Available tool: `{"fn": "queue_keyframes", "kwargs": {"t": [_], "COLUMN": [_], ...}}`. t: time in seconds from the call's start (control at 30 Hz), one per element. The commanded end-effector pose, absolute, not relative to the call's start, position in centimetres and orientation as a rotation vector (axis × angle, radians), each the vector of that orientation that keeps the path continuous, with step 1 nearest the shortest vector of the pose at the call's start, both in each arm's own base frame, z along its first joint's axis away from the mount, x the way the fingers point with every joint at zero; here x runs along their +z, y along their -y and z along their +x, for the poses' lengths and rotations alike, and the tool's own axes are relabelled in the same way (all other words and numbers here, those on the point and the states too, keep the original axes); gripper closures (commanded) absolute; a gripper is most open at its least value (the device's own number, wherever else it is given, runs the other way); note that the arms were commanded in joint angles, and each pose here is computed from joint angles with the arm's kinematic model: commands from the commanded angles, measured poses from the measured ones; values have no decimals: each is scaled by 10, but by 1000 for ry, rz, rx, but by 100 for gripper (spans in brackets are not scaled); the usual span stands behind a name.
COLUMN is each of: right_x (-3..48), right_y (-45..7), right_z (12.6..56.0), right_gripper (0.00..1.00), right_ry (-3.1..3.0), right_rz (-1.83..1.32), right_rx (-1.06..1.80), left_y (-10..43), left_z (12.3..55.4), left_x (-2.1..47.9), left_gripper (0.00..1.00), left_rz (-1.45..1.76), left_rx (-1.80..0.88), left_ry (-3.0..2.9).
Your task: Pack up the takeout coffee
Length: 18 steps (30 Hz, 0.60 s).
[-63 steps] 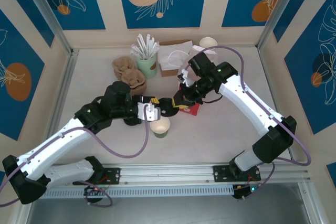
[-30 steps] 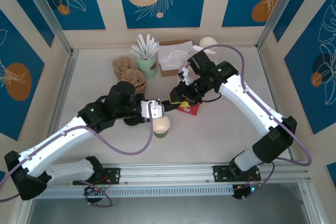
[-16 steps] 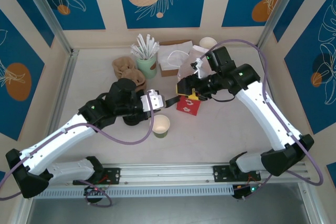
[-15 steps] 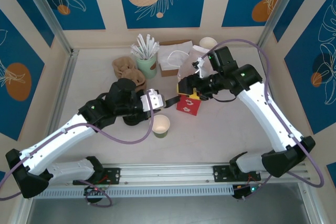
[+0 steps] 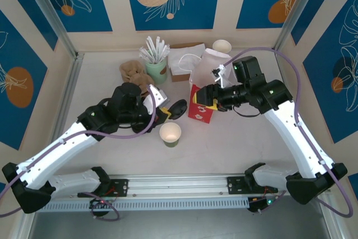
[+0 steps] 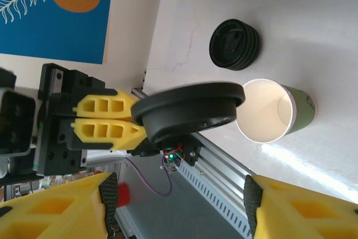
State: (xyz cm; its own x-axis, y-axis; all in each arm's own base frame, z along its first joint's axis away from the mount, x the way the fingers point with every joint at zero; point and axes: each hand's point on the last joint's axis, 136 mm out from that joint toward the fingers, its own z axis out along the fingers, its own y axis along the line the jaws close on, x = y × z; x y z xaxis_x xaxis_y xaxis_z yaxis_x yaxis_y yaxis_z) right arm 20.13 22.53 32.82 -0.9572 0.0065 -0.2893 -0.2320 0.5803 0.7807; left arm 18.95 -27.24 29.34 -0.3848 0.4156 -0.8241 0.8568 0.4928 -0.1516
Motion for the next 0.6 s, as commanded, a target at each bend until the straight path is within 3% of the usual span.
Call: {"fn": "queue_keyframes", "kwargs": {"t": [0.0, 0.57], "right_x": [331, 279], "right_y": [-225, -235], "right_z": [184, 150], "right_gripper": [37, 37], "right_ry": [-2532, -2592], "right_rz": [-205, -106], "right_rx": [1397, 1517], "left_y": [264, 259], "left_z": [183, 157], "left_x": [295, 267], "left_gripper": [96, 96], "left_rz": [858, 591], "left_rx": [-862, -1154], "left_ry": [-2138, -2352]}}
